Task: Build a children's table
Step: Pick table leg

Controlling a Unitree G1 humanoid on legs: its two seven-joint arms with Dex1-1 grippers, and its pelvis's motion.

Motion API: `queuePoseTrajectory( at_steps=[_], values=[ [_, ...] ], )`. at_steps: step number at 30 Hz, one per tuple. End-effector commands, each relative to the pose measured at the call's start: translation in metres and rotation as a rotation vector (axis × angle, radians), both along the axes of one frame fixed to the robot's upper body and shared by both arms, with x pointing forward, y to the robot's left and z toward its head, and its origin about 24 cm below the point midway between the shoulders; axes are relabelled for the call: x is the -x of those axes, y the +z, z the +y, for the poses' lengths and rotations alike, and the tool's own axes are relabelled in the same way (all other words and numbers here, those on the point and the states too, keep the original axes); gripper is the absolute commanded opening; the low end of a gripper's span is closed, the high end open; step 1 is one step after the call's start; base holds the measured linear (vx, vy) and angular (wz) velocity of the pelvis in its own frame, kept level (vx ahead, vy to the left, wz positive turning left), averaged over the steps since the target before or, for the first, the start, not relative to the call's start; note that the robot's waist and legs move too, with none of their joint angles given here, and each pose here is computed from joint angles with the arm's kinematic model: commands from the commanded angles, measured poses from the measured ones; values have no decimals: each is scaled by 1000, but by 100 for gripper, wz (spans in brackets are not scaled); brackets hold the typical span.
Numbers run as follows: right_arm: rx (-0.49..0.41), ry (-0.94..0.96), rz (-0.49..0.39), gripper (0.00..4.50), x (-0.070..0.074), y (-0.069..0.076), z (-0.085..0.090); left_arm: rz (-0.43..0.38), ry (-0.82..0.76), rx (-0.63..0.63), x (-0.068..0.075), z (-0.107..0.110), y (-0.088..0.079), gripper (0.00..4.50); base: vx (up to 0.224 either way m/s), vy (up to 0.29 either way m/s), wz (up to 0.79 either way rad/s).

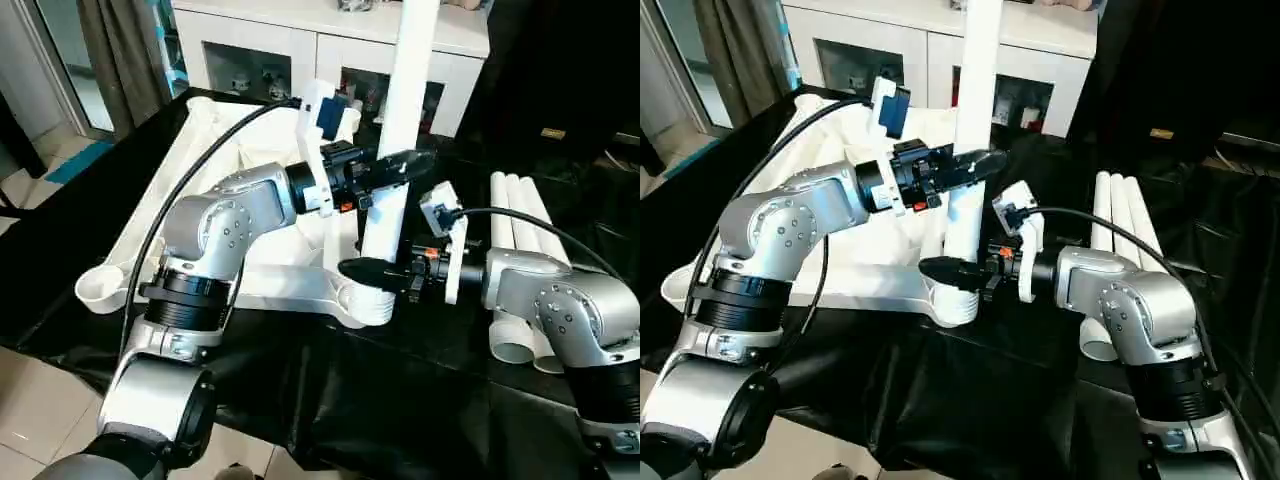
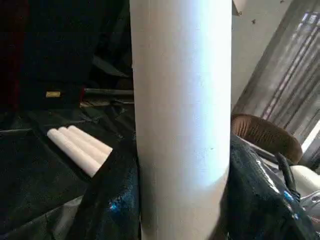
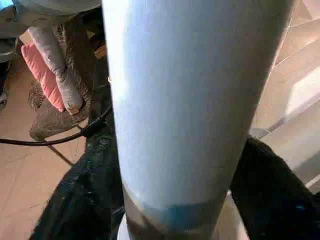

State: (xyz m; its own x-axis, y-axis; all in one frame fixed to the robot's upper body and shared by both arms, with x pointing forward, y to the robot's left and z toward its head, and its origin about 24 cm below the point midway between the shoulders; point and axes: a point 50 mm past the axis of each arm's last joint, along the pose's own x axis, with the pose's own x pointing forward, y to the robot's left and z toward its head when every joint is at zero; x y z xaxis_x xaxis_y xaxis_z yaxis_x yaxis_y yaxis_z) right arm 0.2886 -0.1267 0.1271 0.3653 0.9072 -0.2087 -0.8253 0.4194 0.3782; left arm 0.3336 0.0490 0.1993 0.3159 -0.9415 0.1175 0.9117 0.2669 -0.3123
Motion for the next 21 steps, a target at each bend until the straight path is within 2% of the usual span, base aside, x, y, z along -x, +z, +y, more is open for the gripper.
queuePoseTrajectory(
  at_steps=[1,9,12,15,16,17,18,20,21],
  values=[
    [-10,-16,-10,296,-1,3,-3,-29,-28,-2,4,-3,7,184,0,0,0],
    [-20,-8,0,217,-1,2,0,-27,-16,-1,2,-1,7,184,0,0,0],
    [-24,-11,1,196,-1,1,1,-23,-4,6,2,1,7,184,0,0,0],
    [-26,-13,-1,193,-1,1,1,-39,18,1,0,2,7,184,0,0,0],
    [-27,-15,-3,190,-1,1,1,-48,50,-18,-2,3,6,219,0,0,0],
    [-27,-15,-3,190,-1,1,1,-48,50,-18,-2,3,6,219,0,0,0],
    [-40,-26,-10,190,-2,1,1,-30,38,-14,-1,4,4,254,0,0,0],
    [-60,-40,-20,190,-3,3,2,-15,18,28,1,6,5,256,0,0,0],
    [-73,-47,-24,190,-4,3,2,-26,29,55,1,8,6,276,0,0,0]
  ],
)
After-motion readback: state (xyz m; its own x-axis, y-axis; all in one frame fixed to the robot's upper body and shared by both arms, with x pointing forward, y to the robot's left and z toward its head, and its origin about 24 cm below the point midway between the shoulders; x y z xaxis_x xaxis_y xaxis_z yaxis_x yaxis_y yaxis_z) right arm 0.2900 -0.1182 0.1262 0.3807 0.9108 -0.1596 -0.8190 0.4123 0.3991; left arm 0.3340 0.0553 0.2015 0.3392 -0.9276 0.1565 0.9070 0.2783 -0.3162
